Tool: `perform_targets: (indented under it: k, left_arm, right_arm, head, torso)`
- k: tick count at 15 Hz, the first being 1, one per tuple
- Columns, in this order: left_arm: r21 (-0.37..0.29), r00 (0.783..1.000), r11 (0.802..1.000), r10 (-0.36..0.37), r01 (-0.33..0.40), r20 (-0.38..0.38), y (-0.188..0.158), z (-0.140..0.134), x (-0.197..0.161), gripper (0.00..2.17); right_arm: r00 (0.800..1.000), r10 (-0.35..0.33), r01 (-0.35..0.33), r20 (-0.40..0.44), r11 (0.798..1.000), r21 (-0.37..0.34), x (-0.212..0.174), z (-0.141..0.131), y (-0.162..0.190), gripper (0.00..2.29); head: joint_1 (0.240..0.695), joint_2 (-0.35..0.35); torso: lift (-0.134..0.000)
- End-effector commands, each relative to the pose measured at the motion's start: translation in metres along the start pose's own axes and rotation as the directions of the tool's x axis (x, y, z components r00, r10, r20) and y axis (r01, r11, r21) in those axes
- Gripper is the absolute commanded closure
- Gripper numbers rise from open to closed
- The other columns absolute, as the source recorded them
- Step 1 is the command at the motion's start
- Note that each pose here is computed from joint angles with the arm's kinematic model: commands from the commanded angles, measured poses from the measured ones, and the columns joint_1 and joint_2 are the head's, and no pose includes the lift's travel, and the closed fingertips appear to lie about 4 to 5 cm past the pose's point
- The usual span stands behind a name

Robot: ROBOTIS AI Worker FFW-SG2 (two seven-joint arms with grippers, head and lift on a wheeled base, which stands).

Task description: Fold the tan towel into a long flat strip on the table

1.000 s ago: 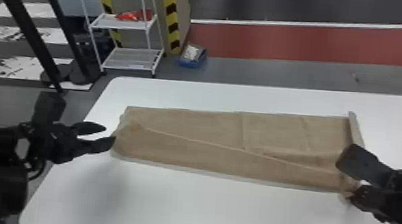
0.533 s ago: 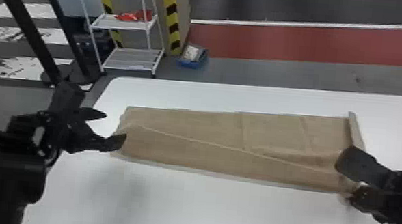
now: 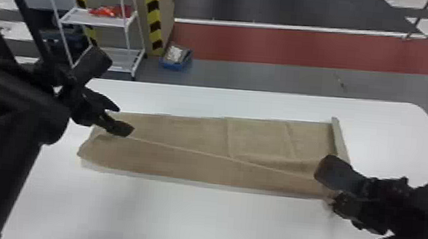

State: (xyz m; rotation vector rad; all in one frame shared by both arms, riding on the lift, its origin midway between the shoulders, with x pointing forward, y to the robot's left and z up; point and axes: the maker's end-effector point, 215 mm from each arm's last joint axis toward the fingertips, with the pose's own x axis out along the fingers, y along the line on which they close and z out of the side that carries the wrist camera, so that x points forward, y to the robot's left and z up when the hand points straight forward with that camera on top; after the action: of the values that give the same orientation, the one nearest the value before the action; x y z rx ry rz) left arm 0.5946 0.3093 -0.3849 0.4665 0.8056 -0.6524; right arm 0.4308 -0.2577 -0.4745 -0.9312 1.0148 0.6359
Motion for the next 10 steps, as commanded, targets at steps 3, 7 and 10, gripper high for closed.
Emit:
perform_targets:
  k: [3, 7, 10]
  left_arm:
    - [0.046, 0.984, 0.997, -0.046, 0.054, -0.170, 0.030, -0.022, 0.000, 0.33]
    - [0.012, 0.956, 0.998, -0.060, 0.067, -0.288, 0.037, -0.067, 0.005, 0.33]
    - [0.018, 0.953, 0.999, -0.026, 0.033, -0.301, 0.043, -0.077, 0.013, 0.33]
  right_arm:
    - [1.000, 0.028, -0.028, -0.012, 0.999, -0.023, 0.009, 0.005, 0.007, 1.41]
    - [0.999, 0.045, -0.045, -0.012, 0.997, -0.068, 0.018, 0.021, 0.010, 1.41]
    - [0.999, 0.052, -0.052, -0.009, 0.995, -0.087, 0.019, 0.029, 0.014, 1.41]
  head:
    - [0.695, 0.074]
    - [0.695, 0.117]
    - [0.695, 0.158]
  torso:
    - [-0.123]
    - [-0.123]
    - [-0.123]
